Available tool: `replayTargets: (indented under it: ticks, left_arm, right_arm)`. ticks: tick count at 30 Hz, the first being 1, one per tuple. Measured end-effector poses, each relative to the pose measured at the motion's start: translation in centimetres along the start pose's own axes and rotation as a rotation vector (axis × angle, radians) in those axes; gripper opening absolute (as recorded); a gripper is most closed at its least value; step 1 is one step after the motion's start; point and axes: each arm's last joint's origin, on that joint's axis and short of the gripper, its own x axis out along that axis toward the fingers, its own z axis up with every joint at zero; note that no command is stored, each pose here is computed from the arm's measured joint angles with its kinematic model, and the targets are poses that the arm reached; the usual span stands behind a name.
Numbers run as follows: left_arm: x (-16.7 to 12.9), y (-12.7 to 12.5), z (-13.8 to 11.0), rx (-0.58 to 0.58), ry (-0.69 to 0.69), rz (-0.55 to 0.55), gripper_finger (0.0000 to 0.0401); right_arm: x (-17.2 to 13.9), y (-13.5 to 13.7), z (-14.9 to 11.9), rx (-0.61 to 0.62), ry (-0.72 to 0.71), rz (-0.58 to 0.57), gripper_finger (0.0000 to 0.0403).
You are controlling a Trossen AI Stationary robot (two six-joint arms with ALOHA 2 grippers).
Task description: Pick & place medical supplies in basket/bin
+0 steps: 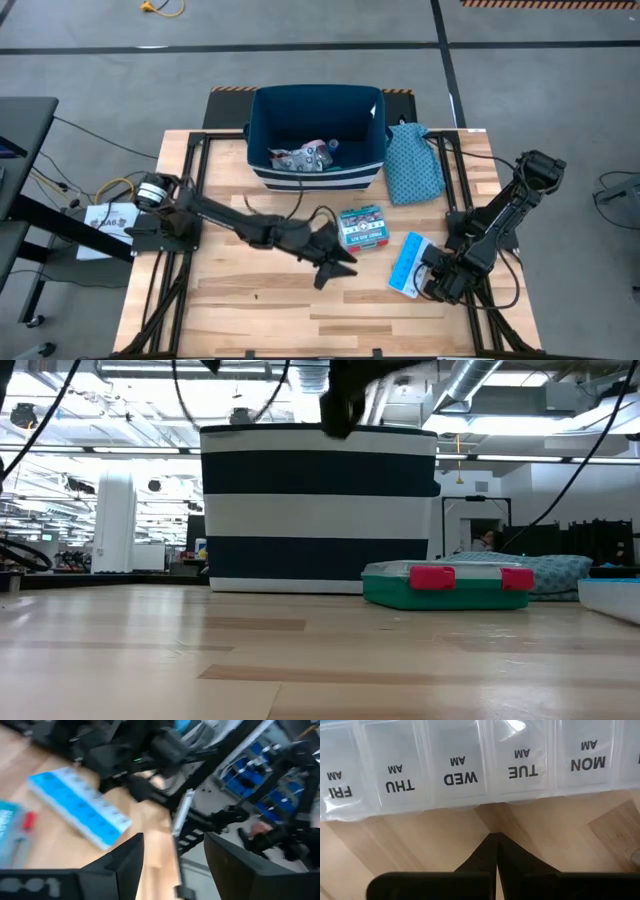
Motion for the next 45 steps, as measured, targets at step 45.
replayTargets:
  ticks: [45]
  left_arm:
    - [-9.1, -9.8, 1.9, 0.35, -0.065, 0.149, 0.0199]
  right_arm:
    - [-0.5, -0.7, 1.2, -0.006, 0.118, -0.084, 0.0]
